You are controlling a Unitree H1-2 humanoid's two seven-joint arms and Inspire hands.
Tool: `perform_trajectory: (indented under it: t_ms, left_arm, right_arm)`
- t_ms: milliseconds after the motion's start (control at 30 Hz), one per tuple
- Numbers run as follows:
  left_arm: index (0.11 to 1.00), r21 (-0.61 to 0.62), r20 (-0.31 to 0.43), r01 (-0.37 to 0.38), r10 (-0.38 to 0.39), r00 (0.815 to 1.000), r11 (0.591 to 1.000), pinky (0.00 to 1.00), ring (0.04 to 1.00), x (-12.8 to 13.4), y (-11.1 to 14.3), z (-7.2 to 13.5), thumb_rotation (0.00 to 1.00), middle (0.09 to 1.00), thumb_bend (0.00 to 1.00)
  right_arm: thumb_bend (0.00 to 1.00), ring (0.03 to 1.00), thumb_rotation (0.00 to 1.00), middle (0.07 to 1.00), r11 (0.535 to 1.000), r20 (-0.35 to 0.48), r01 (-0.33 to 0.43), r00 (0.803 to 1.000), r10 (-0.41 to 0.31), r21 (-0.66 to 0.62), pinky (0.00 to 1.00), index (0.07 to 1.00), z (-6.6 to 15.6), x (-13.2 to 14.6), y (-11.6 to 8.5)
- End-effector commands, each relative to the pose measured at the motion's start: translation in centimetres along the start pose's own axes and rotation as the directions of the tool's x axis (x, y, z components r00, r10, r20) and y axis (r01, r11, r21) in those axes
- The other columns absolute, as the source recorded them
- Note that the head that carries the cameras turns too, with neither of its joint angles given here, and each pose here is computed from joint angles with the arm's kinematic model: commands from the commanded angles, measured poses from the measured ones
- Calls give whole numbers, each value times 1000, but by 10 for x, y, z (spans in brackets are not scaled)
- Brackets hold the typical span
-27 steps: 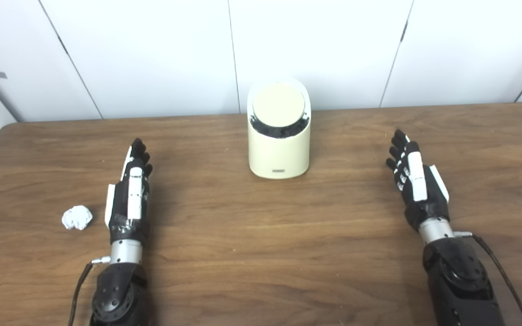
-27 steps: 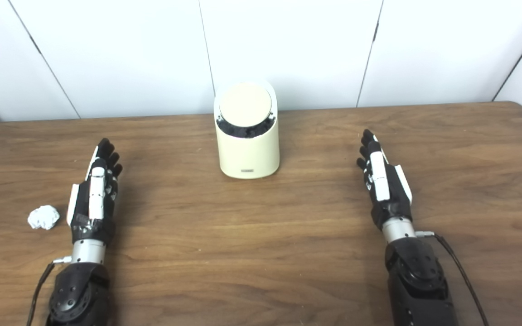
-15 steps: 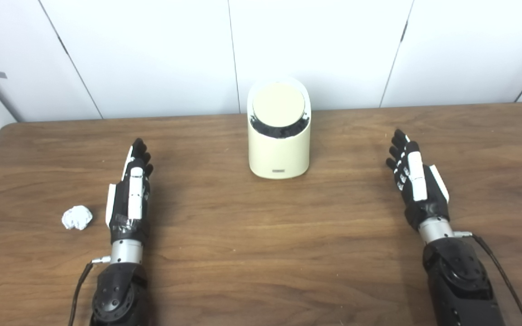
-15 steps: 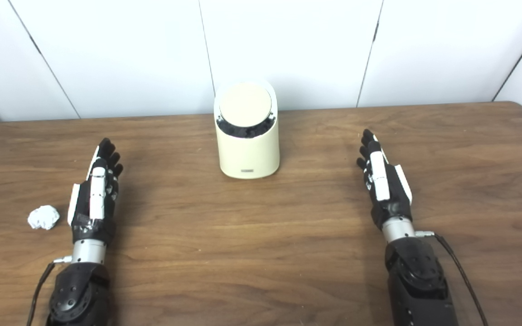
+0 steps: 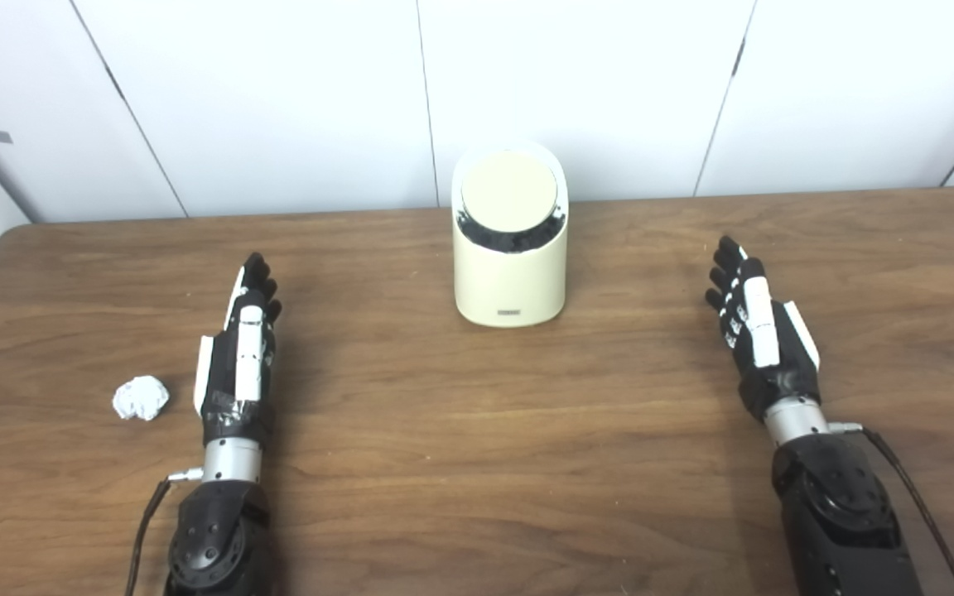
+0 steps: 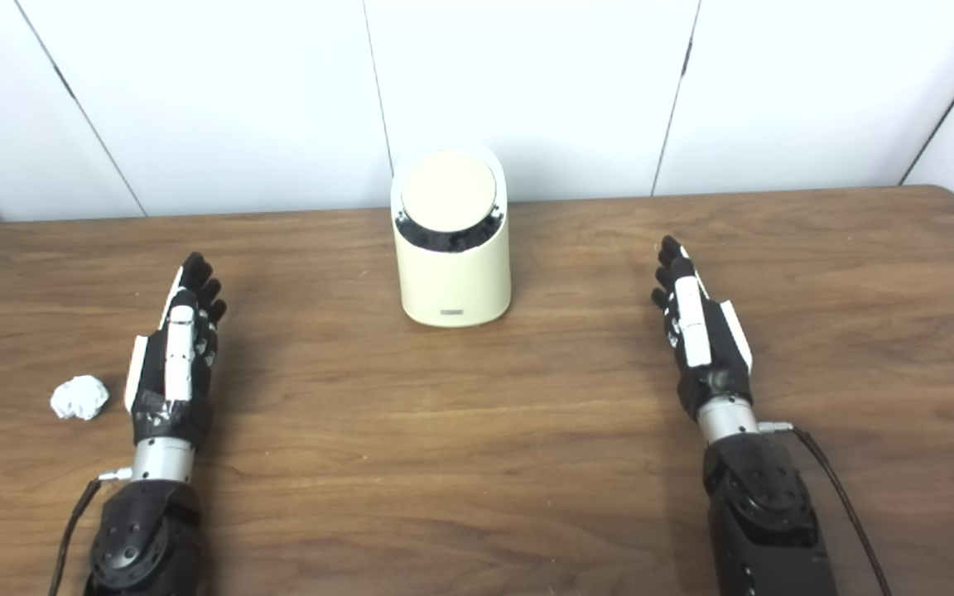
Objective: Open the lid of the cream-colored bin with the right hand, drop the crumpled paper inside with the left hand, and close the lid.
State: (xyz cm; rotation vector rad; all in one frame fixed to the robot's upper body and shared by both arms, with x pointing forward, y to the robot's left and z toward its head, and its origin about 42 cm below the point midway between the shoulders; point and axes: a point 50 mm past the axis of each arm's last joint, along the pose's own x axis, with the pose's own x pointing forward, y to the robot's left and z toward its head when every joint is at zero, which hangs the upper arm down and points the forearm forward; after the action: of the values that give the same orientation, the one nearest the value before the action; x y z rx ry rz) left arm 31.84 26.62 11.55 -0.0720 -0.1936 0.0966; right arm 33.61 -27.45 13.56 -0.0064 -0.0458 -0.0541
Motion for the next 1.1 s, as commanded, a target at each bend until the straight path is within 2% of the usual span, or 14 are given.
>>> perform_trajectory:
  t_ms: [0,200,433,567,667,1067]
  left_arm:
    - [1000,4,-42,3,-3,999,1000,1000,1000,-15,-1,-15,902,996,322]
    - [1000,16,-54,-1,2,999,1000,1000,1000,-19,-3,-17,897,997,314]
    - [1000,38,-69,-1,4,998,999,1000,1000,-23,-10,-18,849,998,317]
    - [999,35,-64,1,1,998,999,1000,1000,-23,-9,-21,783,996,316]
    - [991,35,-64,-5,7,998,999,1000,1000,-24,-9,-22,786,996,315]
    - [987,29,-65,-11,13,998,1000,1000,1000,-26,-14,-22,745,986,311]
  right_arm:
    - [476,975,1000,976,1000,55,0,999,0,1,998,955,13,6,2]
    - [487,978,1000,978,1000,57,-1,998,1,-7,1000,958,12,4,-1]
    - [525,968,1000,971,1000,75,8,997,-7,-7,994,959,13,2,-8]
    - [515,971,1000,973,1000,84,7,996,-6,-3,985,965,13,4,-11]
    - [521,978,1000,979,1000,91,-2,996,1,7,994,971,13,5,-11]
    - [540,993,1000,993,999,145,-8,989,15,-50,1000,981,32,23,-18]
